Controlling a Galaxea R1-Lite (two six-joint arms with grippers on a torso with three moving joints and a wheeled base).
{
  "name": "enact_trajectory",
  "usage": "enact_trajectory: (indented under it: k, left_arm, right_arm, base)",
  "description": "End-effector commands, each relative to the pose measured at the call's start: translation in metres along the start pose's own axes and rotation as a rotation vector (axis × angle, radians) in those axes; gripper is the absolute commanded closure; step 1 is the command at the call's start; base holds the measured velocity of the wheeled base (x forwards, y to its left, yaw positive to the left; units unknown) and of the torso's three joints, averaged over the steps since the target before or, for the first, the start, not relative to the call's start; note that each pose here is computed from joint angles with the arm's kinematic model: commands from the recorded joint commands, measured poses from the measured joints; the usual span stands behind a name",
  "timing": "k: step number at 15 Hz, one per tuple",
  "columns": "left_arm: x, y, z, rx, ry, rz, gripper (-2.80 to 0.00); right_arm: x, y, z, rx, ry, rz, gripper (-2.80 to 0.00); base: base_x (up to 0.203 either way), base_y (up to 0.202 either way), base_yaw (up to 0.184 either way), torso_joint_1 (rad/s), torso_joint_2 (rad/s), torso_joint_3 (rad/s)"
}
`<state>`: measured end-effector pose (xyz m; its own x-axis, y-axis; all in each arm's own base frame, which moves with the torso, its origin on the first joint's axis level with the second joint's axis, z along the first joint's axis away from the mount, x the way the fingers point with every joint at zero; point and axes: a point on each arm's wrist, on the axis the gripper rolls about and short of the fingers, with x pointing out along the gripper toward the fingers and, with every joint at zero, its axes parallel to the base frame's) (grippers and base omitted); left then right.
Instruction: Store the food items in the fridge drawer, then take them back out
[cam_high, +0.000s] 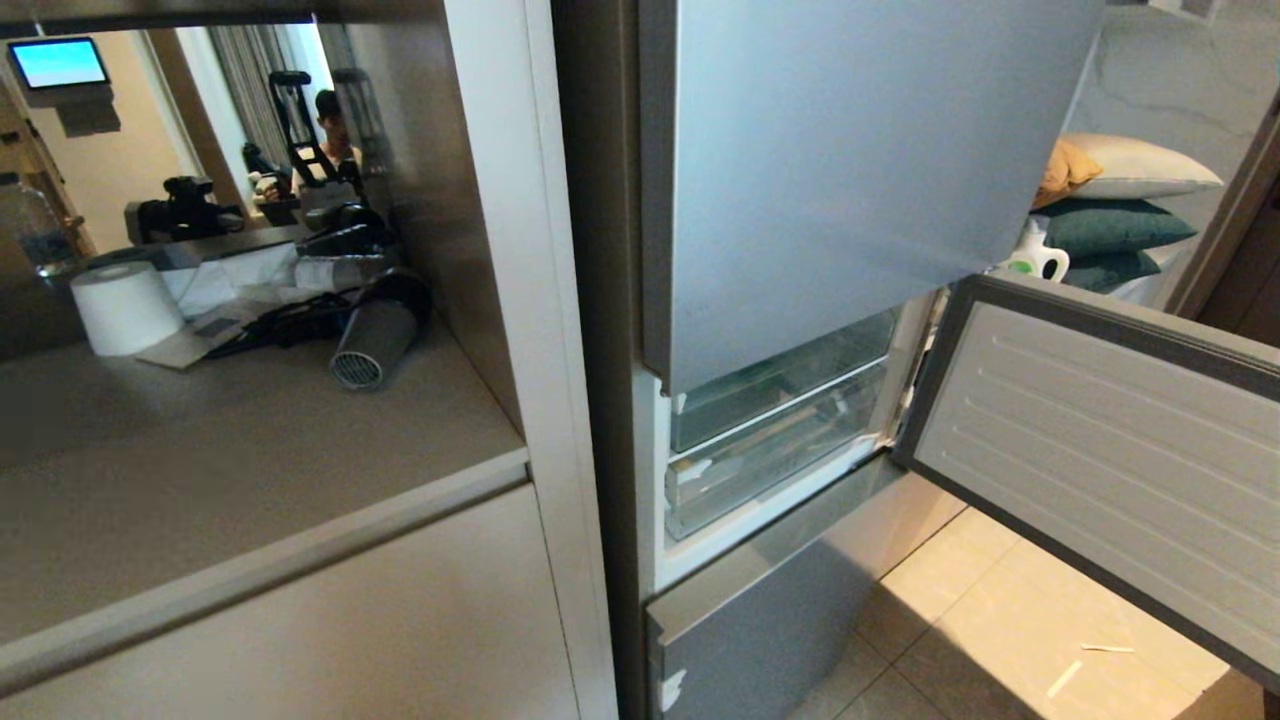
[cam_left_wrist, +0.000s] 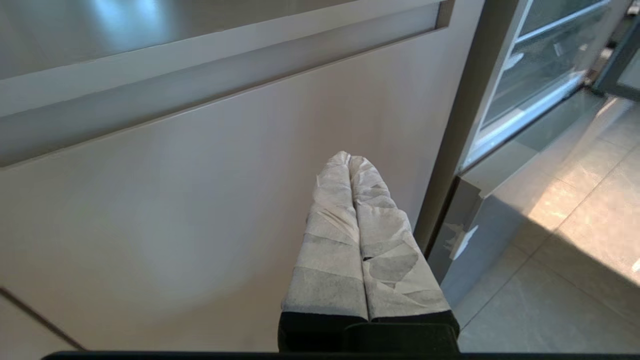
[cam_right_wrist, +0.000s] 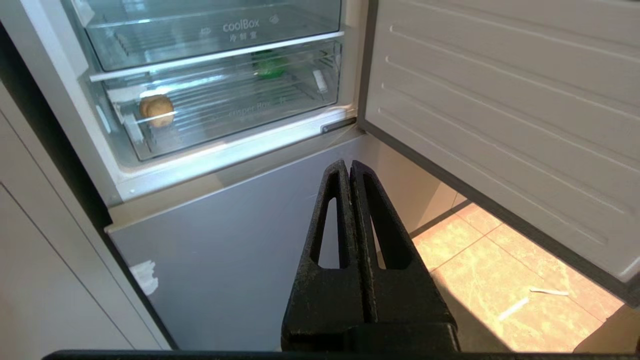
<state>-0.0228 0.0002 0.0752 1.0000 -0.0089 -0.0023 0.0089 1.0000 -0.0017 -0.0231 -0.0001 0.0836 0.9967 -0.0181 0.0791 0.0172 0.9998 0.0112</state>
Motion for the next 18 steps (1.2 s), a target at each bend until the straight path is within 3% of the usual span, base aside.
enact_trajectory:
  k: [1, 18]
  left_arm:
    - [0.0001, 0.0000, 0.0000, 0.000, 0.002, 0.001, 0.00]
    - [0.0001, 0.0000, 0.0001, 0.000, 0.001, 0.001, 0.00]
  right_arm:
    - [0.0016, -0.0001, -0.0087, 0.000, 0.029, 0.001, 0.00]
    - [0.0016, -0.0001, -0.0087, -0.001, 0.029, 0.001, 0.00]
  base:
    - [0.001, -0.111, 0.010, -0.002, 0.00, 0.002]
    - [0.000, -0.195, 0.001, 0.004, 0.00, 0.002]
